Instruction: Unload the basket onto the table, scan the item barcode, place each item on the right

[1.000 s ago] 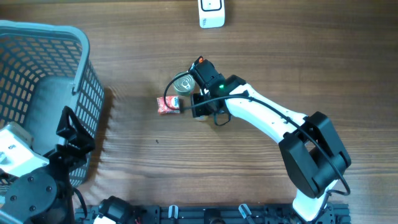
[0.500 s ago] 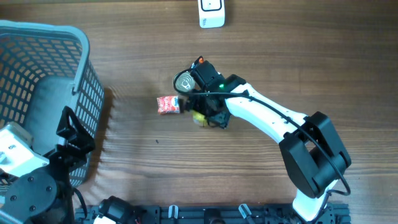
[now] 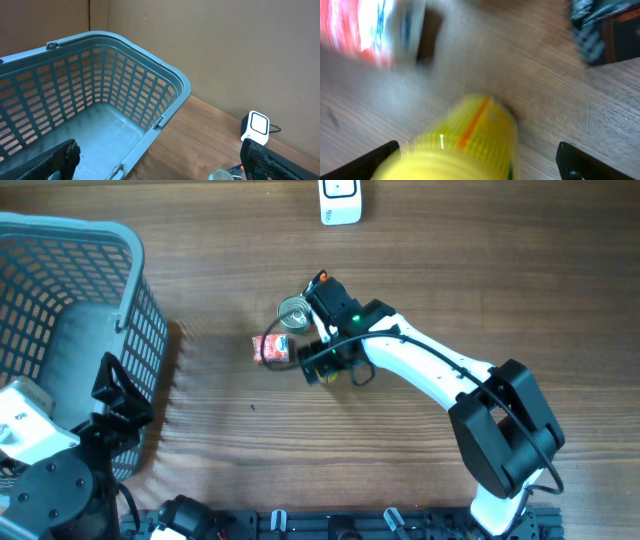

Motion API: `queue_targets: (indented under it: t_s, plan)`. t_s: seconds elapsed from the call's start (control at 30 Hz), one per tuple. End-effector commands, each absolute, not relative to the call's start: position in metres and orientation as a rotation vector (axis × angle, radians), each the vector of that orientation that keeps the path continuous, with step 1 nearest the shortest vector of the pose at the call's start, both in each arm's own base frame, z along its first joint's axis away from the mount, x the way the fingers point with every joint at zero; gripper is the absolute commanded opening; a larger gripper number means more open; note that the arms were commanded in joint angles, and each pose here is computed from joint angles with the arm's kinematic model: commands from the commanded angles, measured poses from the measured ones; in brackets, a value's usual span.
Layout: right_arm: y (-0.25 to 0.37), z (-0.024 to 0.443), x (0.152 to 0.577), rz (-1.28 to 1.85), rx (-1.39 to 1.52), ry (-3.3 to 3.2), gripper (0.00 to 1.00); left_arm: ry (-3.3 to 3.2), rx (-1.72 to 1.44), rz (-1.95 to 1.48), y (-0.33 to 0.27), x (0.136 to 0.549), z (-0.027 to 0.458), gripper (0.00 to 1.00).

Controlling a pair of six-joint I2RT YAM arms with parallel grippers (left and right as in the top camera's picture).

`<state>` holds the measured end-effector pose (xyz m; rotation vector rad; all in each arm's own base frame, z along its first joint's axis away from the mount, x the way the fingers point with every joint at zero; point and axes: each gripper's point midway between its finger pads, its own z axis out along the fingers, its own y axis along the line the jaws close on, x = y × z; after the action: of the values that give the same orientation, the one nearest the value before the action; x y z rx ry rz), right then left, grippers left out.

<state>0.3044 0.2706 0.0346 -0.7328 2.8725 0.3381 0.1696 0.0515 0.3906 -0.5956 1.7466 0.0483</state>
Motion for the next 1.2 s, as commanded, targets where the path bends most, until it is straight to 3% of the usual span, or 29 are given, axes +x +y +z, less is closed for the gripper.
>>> queue_targets:
  t_s: [0.0, 0.1, 0.2, 0.47, 0.73, 0.83, 1.0, 1.07, 1.17]
  plan:
    - [0.266, 0.028, 0.287, 0.317, -1.312, 2.701, 1.0, 1.749, -0.597, 0.041, 0.05, 0.171, 0.39, 1.0]
    - [0.266, 0.027, 0.285, 0.323, -1.319, 2.707, 0.95, 1.749, -0.597, 0.04, 0.05, 0.171, 0.39, 1.0]
    - [0.272, 0.029, 0.28, 0.388, -1.367, 2.68, 0.83, 1.749, -0.597, 0.04, 0.05, 0.171, 0.39, 1.0]
    - [0.283, 0.033, 0.278, 0.469, -1.466, 2.586, 0.82, 1.749, -0.597, 0.041, 0.05, 0.171, 0.39, 1.0]
    - [0.288, 0.034, 0.289, 0.449, -1.454, 2.536, 0.7, 1.749, -0.597, 0.041, 0.05, 0.171, 0.39, 1.0]
    - [0.289, 0.035, 0.293, 0.44, -1.45, 2.522, 0.72, 1.749, -0.597, 0.041, 0.05, 0.171, 0.39, 1.0]
    - [0.294, 0.036, 0.299, 0.442, -1.441, 2.489, 0.94, 1.749, -0.597, 0.041, 0.05, 0.171, 0.39, 1.0]
    - [0.296, 0.037, 0.301, 0.442, -1.444, 2.472, 0.95, 1.749, -0.597, 0.041, 0.05, 0.171, 0.39, 1.0]
    - [0.297, 0.038, 0.302, 0.44, -1.455, 2.456, 0.88, 1.749, -0.597, 0.041, 0.05, 0.171, 0.39, 1.0]
